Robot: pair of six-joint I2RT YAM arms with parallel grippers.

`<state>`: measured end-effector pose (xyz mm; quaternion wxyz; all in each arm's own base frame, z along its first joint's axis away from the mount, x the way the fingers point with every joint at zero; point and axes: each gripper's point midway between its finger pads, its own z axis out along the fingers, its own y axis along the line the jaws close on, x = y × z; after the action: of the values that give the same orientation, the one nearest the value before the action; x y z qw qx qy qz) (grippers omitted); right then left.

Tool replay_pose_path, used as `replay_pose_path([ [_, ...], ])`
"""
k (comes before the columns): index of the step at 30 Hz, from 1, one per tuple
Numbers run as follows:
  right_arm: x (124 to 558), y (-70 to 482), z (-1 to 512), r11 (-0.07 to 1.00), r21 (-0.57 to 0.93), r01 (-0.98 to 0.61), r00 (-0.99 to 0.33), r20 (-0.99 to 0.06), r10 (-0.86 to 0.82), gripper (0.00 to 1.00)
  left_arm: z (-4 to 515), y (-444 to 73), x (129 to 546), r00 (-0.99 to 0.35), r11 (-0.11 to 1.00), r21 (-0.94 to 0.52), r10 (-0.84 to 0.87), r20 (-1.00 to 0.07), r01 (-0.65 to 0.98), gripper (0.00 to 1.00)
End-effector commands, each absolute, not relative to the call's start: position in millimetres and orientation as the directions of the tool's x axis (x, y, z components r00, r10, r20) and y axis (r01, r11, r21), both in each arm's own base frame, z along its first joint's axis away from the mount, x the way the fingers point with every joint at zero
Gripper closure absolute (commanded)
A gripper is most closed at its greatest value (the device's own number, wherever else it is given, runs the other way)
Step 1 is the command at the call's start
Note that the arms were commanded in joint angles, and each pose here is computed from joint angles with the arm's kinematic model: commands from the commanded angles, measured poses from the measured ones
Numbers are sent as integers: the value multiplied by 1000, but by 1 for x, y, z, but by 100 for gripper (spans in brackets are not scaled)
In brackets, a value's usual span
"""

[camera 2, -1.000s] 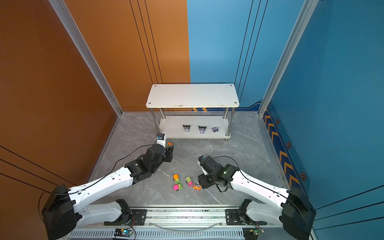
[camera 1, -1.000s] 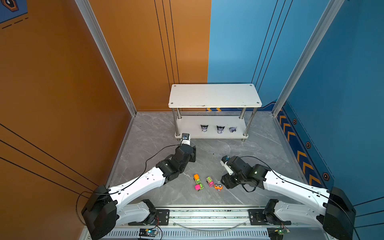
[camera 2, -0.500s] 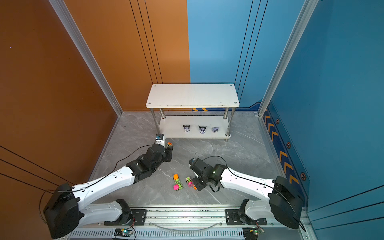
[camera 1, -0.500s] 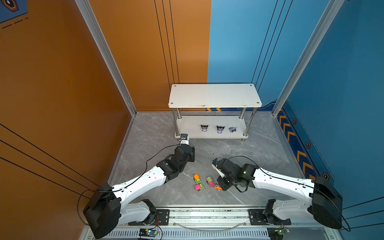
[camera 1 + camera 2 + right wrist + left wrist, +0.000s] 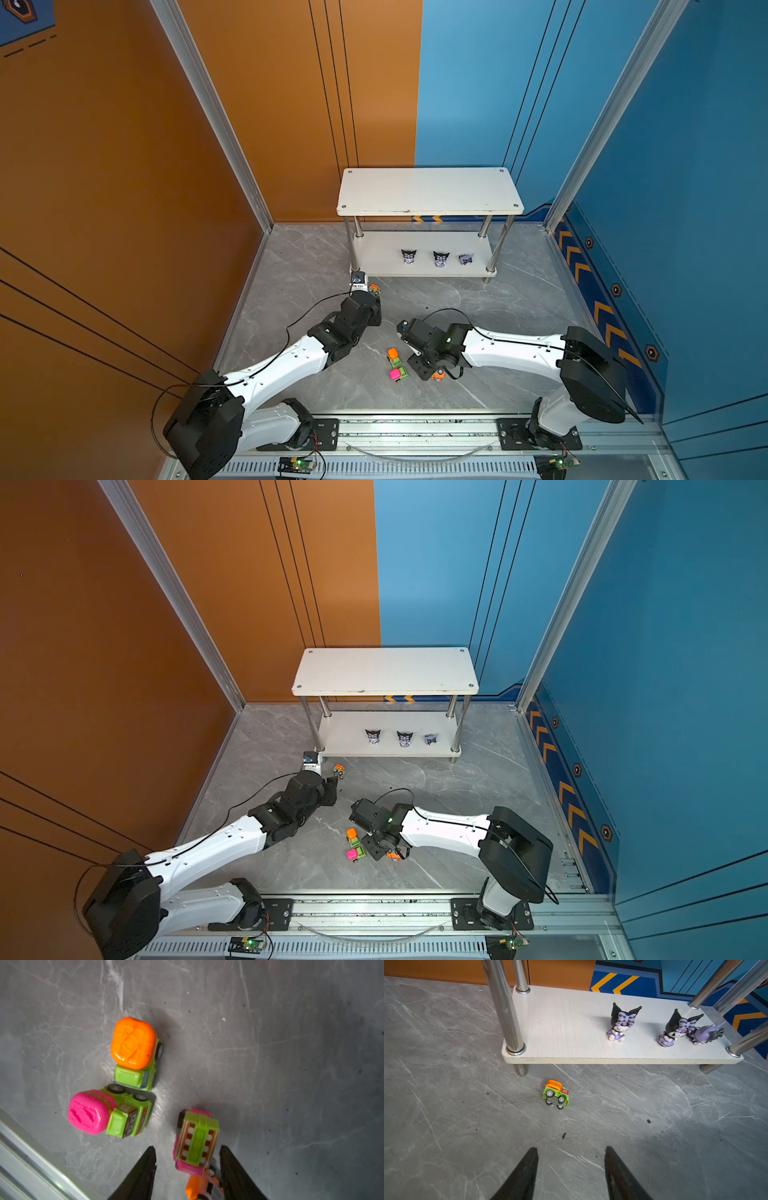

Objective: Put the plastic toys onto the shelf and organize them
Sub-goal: 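Withdraw the left gripper while the right gripper moves over the toy trucks, then grasp the pink-and-green toy truck with the right gripper and lift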

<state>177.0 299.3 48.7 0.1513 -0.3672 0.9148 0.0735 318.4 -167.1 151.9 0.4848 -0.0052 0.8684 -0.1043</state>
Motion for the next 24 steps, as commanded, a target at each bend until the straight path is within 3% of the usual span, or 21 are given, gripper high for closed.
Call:
replay_pose_path([
  [1, 192, 301, 51, 734, -34, -678, -683, -339, -647, 48, 153, -160, 317, -523, 972, -217, -141, -841, 86, 47],
  [9, 200, 301, 40, 768, -34, -640, -722, -317, -616, 48, 150, -146, 313, -517, 968, -240, -171, -839, 69, 47],
  [15, 191, 296, 36, 775, -8, -631, -742, -284, -607, 41, 148, -140, 312, -516, 966, -249, -182, -837, 63, 46],
  [24, 184, 294, 32, 781, 22, -624, -759, -258, -598, 59, 150, -139, 311, -509, 961, -268, -197, -838, 68, 47],
])
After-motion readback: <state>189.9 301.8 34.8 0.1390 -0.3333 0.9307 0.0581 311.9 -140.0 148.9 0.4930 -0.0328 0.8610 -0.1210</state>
